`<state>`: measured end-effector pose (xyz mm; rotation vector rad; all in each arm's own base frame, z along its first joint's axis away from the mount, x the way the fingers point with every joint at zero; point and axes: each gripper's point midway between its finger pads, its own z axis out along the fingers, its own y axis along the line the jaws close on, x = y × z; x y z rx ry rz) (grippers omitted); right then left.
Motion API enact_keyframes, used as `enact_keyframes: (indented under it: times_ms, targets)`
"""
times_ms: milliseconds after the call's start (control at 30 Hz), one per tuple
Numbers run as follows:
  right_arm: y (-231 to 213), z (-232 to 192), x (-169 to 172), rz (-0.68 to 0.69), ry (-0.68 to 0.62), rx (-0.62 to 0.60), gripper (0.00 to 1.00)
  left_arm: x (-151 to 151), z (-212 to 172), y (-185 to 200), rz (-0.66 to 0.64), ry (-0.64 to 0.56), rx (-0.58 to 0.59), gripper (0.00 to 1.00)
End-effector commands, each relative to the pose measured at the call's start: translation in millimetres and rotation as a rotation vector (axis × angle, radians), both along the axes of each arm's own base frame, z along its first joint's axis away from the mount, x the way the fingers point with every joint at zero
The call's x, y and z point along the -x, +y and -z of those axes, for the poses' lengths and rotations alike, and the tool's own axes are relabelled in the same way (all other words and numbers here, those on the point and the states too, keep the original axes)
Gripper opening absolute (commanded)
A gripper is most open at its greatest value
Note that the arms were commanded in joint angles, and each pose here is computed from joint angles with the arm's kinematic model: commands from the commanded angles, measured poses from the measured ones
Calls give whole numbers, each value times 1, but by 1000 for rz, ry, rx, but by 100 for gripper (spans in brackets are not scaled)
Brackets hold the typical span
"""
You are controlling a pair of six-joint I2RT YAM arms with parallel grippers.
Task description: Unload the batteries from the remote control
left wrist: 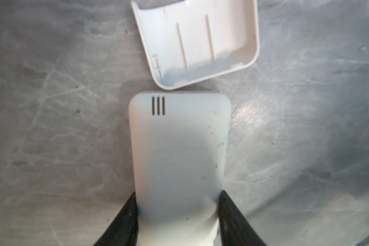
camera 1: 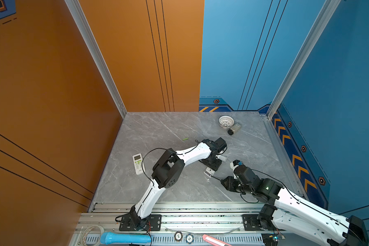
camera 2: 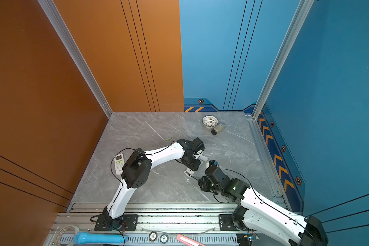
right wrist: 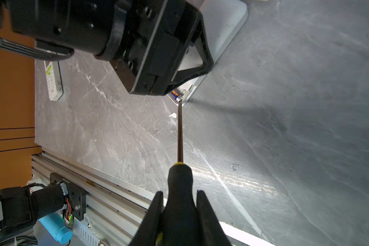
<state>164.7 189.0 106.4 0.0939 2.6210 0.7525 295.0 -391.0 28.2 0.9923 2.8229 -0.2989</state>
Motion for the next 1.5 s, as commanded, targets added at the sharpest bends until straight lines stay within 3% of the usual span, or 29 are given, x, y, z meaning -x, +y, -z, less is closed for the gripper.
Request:
enact_keyframes:
  times_ms: [0,333,633,967,1467]
  targets:
    - [-3,9,0,14,25,22,0,20,17,-1,26,87,-4,5]
    - [1,11,-7,21,22,52,0,26,18,-5,37,95,0,3]
    - [8,16,-9,16,-56,-59,0,24,17,-6,37,93,3,3]
    - [14,-12,-11,4,-170,-178,0,19,17,-2,27,96,6,3]
    - [18,-36,-8,-32,-222,-211,0,7,18,4,-10,71,-11,3]
